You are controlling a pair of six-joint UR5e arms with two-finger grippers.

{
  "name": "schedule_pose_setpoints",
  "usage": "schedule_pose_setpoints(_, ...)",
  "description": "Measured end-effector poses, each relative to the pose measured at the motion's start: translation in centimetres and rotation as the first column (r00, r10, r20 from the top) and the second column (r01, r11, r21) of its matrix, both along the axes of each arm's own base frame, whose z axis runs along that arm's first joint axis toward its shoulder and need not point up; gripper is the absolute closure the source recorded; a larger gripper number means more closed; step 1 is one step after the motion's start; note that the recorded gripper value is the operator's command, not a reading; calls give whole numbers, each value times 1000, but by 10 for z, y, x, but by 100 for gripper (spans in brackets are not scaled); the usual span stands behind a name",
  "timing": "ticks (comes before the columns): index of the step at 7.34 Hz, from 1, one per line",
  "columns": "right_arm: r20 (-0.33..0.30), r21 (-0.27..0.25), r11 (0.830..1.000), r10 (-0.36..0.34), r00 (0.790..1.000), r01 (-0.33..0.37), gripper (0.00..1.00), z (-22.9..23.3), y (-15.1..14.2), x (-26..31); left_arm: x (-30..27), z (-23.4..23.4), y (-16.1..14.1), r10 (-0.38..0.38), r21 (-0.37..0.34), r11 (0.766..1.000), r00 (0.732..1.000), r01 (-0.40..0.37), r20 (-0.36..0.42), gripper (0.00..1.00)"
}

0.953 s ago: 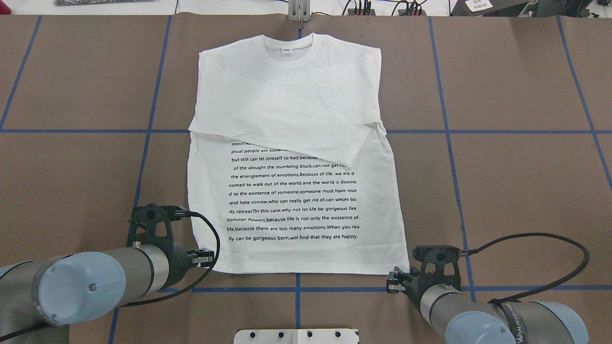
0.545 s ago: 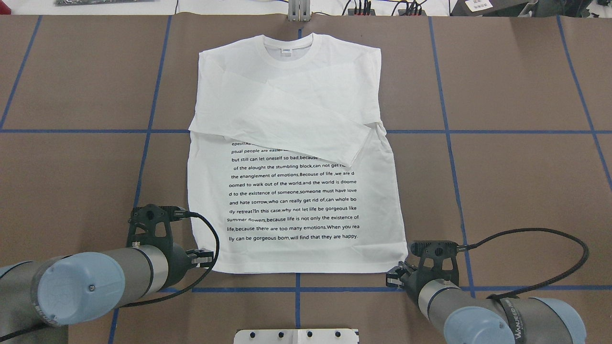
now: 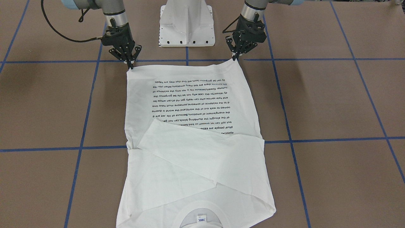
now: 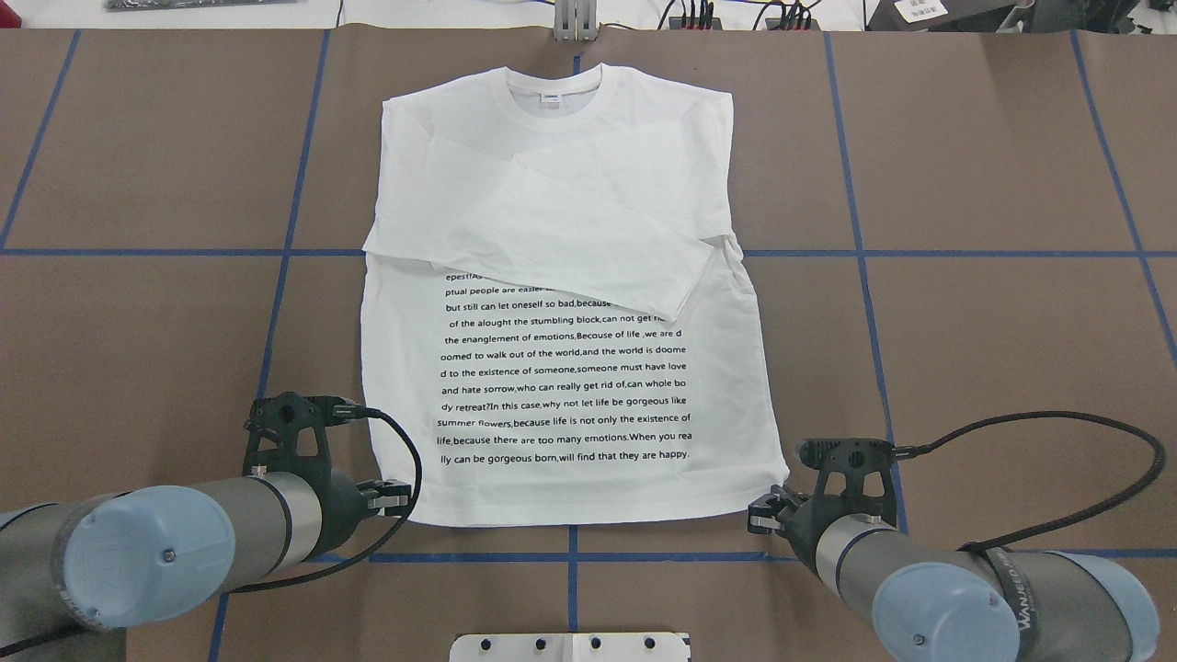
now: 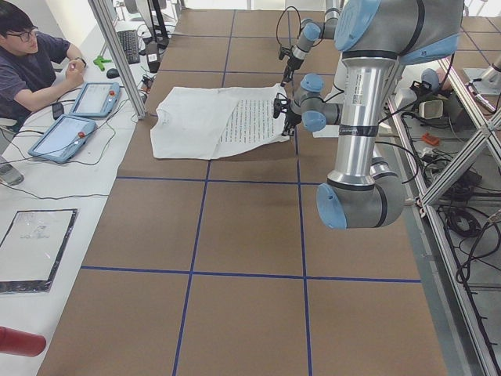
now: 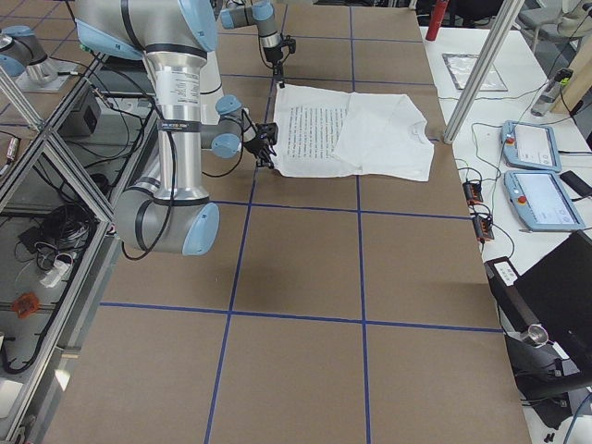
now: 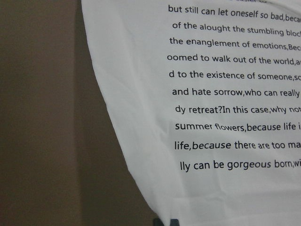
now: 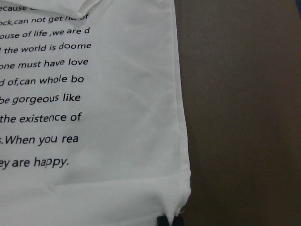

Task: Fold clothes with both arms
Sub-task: 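Lift the hem with both grippers and fold it toward the collar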

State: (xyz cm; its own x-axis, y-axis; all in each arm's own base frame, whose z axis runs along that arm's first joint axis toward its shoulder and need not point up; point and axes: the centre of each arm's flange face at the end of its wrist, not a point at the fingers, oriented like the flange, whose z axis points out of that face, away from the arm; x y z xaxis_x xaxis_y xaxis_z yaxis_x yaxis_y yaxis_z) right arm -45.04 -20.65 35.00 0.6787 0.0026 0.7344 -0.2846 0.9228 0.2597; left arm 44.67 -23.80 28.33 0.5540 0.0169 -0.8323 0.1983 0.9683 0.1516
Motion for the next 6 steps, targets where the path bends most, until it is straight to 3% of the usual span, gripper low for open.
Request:
schedule_pose_setpoints(2,-39,-58,996,-71,997,68,100,-64,20,68,-36,-44,33,89,-23,996,996,-89,-15,100)
schedule_pose_setpoints(4,-37,-126,981,-156,987,150,100,-120,40,140,-97,-96,70,206,-56,976,977,-209,-53,100)
schedule_pose_setpoints(6,-47,-139,981,-143,989,135,100,-140,17,158,-123,-123,56,207,-47,977,976,-210,-75,100)
